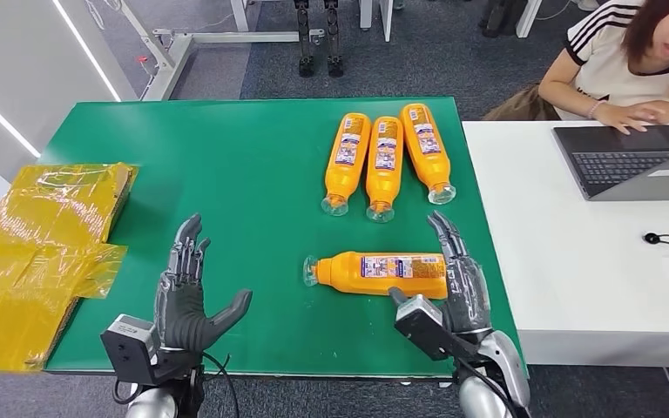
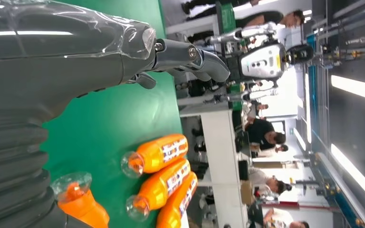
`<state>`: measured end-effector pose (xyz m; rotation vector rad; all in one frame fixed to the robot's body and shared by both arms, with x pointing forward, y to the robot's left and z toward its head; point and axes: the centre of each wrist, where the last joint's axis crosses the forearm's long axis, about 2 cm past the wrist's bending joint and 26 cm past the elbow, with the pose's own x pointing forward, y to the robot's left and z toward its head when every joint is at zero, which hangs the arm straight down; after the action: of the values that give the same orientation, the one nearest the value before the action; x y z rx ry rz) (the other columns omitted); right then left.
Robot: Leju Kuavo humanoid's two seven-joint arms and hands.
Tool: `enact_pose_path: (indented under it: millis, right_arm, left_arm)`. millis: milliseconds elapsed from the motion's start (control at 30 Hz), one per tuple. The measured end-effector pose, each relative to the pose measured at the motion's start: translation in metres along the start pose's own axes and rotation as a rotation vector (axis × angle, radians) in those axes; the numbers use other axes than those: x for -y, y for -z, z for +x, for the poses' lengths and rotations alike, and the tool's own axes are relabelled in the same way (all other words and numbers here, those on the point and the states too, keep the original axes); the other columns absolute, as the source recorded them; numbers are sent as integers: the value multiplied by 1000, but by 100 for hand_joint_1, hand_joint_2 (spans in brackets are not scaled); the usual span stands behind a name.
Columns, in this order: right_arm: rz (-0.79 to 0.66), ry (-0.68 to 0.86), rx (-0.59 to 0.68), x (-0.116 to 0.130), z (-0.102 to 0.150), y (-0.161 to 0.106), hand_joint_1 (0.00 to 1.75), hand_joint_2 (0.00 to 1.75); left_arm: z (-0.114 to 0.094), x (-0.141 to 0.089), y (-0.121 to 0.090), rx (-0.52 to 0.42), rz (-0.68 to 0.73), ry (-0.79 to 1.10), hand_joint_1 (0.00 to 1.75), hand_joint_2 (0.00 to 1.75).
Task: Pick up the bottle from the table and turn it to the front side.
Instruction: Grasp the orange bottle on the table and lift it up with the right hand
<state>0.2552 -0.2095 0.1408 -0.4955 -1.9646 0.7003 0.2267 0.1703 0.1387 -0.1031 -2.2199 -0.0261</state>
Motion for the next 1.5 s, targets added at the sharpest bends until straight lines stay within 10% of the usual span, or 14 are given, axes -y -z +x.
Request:
enact_pose_path:
  millis: [433,1000,1133,1167,1500]
  right_arm:
    - [786,-32,-186,30,-89,70,0,175]
    - [1010,-53,-307,47,-119,101,0,175]
    - [1049,-71,-321,47,-122,102,159,175]
    - [1058,-76,-324,47,-122,102,174,175]
    - [1073,-41,-322,49,-123,106,175,175]
  left_arm:
    - [-13,3,28,-19,-92,-61,0,175]
    - [-22,8,36,-70,-108,-122,0,175]
    - [-24,8,35,-84,-110,-139,0,175]
    - [-24,8,34,-88,-111,-143,0,175]
    - [-25,8,33,-101,-112,-153,0,175]
